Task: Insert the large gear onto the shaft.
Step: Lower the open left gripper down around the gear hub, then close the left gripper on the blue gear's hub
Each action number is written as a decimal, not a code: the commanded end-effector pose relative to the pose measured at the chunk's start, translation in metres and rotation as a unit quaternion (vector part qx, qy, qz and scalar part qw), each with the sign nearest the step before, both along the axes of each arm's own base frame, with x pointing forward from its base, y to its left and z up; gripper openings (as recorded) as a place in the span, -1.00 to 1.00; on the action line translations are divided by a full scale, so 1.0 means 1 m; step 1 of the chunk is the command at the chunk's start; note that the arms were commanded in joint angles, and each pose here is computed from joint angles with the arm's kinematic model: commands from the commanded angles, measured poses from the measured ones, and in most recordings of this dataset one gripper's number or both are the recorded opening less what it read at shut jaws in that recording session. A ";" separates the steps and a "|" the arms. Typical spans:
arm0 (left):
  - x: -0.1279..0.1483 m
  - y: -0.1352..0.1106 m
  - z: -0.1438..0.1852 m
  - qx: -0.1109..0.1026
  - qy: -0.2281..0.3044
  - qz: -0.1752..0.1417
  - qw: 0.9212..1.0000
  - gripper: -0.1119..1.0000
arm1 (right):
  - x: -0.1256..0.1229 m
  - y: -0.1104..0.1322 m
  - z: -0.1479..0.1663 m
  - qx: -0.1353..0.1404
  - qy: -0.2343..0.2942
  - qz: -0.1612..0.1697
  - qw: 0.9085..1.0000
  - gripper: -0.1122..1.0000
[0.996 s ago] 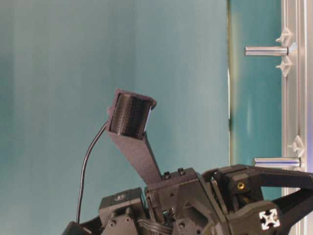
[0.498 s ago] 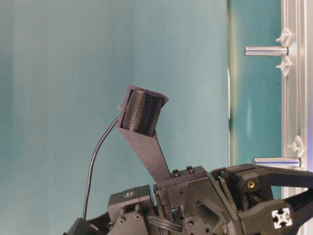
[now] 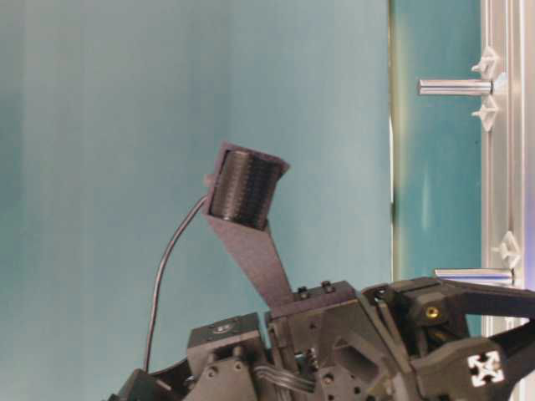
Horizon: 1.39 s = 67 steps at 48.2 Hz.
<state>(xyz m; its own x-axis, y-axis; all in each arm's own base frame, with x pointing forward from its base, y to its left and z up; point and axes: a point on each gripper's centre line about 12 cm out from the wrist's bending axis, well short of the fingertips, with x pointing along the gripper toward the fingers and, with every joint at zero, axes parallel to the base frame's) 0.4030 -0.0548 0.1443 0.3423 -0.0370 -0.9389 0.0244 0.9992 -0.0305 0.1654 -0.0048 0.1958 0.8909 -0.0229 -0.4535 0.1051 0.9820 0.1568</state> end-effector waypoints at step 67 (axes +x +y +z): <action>0.010 -0.002 -0.002 0.000 -0.002 0.001 1.000 0.88 | 0.000 -0.001 0.001 0.020 -0.004 -0.012 1.000 -0.70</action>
